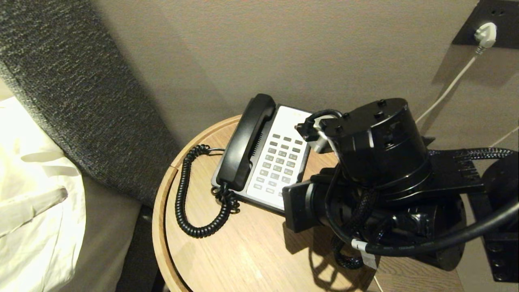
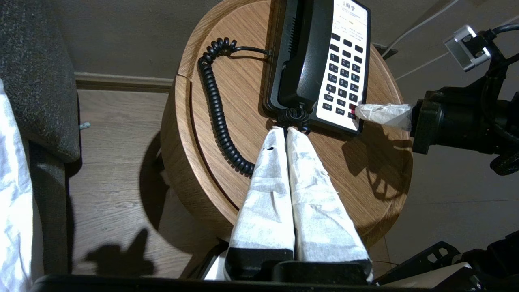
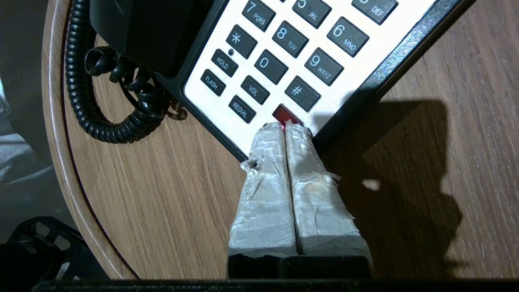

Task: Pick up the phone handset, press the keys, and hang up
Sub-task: End the call using the dial pad

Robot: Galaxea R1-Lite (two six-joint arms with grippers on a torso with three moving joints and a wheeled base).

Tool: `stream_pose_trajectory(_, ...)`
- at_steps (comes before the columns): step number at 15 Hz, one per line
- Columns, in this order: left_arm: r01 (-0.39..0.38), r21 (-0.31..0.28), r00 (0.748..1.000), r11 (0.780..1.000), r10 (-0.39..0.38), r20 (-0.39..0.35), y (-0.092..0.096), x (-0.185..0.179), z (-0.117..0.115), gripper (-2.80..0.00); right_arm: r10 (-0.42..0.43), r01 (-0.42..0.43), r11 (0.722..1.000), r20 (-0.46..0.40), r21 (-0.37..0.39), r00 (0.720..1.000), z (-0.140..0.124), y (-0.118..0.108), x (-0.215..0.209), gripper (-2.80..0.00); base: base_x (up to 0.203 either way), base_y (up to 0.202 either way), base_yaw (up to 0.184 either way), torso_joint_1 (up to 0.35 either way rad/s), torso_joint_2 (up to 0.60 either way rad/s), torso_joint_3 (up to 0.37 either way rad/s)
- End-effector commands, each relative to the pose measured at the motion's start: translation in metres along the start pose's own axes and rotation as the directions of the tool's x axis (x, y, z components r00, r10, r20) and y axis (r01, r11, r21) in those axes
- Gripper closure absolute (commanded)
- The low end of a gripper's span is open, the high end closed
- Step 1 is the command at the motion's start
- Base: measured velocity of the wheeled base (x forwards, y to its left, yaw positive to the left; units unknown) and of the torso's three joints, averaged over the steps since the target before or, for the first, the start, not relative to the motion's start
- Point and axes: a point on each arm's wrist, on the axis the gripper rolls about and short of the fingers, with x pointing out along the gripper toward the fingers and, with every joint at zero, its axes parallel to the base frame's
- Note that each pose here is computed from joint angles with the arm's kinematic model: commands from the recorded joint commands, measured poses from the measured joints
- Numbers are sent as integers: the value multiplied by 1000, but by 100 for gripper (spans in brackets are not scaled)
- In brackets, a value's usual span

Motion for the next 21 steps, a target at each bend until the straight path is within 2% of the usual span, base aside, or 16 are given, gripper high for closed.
stream_pose_trajectory(1, -2, -2, 1000, 1000, 2, 0, 0, 0, 0, 0, -3, 3, 1000, -3, -1, 1000, -1, 0, 1, 0, 0, 0, 0, 0, 0, 0)
stream_pose_trajectory(12, -4, -1, 1000, 1000, 4, -4, 2, -2, -5, 0, -24, 23, 999, -41, -22, 999, -13, -2, 8, 0, 0, 0, 0, 0, 0, 0)
stream_pose_trajectory(21, -3, -14, 1000, 1000, 3, -2, 3, -4, -6, 0, 41, -41, 999, 19, 7, 999, -2, 6, 1, 0, 0, 0, 0, 0, 0, 0)
